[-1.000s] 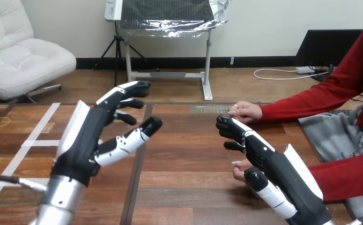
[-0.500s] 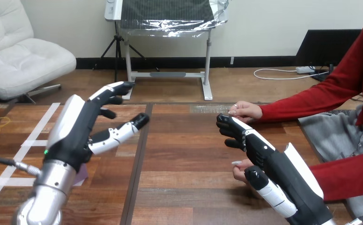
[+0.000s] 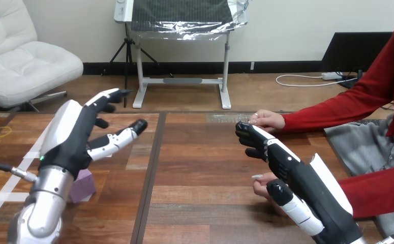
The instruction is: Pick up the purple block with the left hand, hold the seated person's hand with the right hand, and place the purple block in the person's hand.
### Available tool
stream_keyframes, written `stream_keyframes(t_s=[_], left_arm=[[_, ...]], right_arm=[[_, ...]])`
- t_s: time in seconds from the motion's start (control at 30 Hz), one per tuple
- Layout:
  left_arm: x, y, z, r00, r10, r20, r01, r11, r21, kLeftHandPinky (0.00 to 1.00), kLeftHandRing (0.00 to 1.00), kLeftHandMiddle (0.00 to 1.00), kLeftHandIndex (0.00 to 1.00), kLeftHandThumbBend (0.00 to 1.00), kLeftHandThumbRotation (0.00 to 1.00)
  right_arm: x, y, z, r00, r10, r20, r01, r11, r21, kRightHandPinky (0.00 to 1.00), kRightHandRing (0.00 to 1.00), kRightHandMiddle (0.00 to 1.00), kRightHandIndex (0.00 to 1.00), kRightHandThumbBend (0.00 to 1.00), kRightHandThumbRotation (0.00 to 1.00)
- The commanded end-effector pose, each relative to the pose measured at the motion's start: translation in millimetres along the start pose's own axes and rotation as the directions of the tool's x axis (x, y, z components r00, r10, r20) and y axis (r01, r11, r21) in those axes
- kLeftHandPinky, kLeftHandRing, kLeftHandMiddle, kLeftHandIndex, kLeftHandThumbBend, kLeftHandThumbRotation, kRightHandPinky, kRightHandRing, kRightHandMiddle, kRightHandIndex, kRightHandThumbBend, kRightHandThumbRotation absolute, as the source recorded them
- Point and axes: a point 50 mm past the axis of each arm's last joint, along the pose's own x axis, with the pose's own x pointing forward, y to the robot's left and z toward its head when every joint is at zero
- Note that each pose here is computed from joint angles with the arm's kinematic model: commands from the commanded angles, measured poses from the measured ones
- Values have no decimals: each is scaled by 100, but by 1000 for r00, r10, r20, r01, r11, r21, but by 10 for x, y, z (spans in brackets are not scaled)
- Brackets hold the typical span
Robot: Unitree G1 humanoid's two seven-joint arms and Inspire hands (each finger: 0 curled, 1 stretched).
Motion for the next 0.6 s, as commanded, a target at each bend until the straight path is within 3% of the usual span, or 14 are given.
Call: stream_keyframes(t_s=[0.0, 0.23, 0.57], left_arm=[[215, 132, 66, 999, 41, 27, -42, 998, 52, 75, 81, 83, 82, 64, 61], [254, 126, -15, 999, 38, -6, -38, 996, 80, 84, 83, 84, 83, 65, 62], [288, 119, -113, 998, 28, -55, -22, 993, 118, 89, 84, 85, 84, 64, 63]], right_arm=[[68, -98, 114, 997, -28, 71, 29, 999, -24, 88, 91, 91, 91, 85, 100], [68, -100, 112, 997, -26, 72, 28, 999, -25, 89, 91, 91, 91, 84, 100], [71, -102, 112, 997, -25, 75, 28, 999, -26, 88, 91, 91, 90, 84, 100]])
